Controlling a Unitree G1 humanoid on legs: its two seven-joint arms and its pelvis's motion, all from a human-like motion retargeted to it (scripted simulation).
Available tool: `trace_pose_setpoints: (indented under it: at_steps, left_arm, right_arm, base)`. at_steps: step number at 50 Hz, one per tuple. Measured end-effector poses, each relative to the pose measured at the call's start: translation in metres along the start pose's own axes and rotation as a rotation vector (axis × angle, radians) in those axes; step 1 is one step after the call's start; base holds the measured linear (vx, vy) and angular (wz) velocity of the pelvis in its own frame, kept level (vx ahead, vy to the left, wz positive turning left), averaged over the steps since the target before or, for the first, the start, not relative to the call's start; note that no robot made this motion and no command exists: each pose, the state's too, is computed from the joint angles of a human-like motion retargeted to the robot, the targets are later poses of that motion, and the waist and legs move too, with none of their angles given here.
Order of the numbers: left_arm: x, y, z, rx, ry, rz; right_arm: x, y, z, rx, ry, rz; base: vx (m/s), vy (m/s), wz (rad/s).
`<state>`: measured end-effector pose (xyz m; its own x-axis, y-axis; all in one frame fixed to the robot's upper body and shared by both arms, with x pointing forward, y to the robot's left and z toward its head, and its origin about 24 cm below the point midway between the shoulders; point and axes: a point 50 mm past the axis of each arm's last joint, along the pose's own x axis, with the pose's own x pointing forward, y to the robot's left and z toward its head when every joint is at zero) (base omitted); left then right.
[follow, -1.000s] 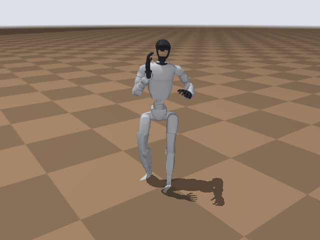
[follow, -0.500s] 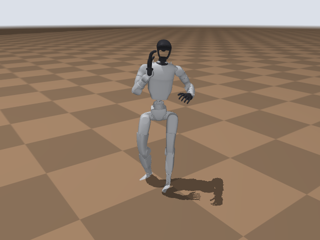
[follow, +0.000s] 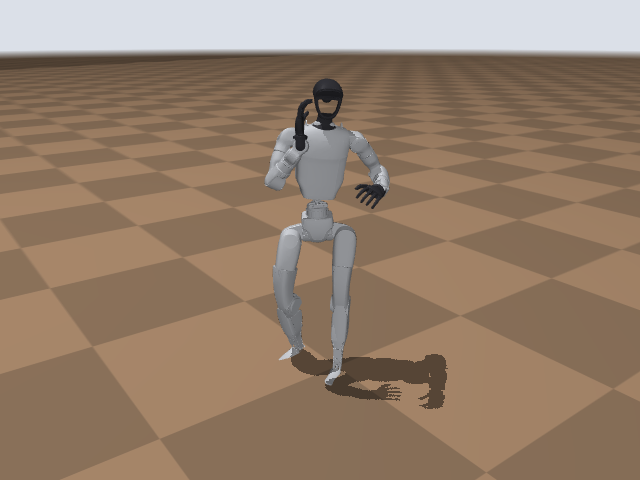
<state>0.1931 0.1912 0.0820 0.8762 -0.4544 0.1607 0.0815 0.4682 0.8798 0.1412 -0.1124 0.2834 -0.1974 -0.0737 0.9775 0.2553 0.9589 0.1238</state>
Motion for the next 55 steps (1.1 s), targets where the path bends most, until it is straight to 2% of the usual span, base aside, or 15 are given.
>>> trace_pose_setpoints:
  at_steps: [33,55]
  left_arm:
    - [-0.004,-0.007,0.002,-0.135,0.019,-0.098]
    - [0.006,-0.017,0.026,-0.473,-0.096,-0.284]
  right_arm:
    - [0.002,0.003,0.006,0.107,0.039,-0.031]
    - [-0.001,-0.001,0.004,0.305,0.159,-0.108]
  base:
    - [0.00,0.00,0.00]
    - [0.00,0.00,0.00]
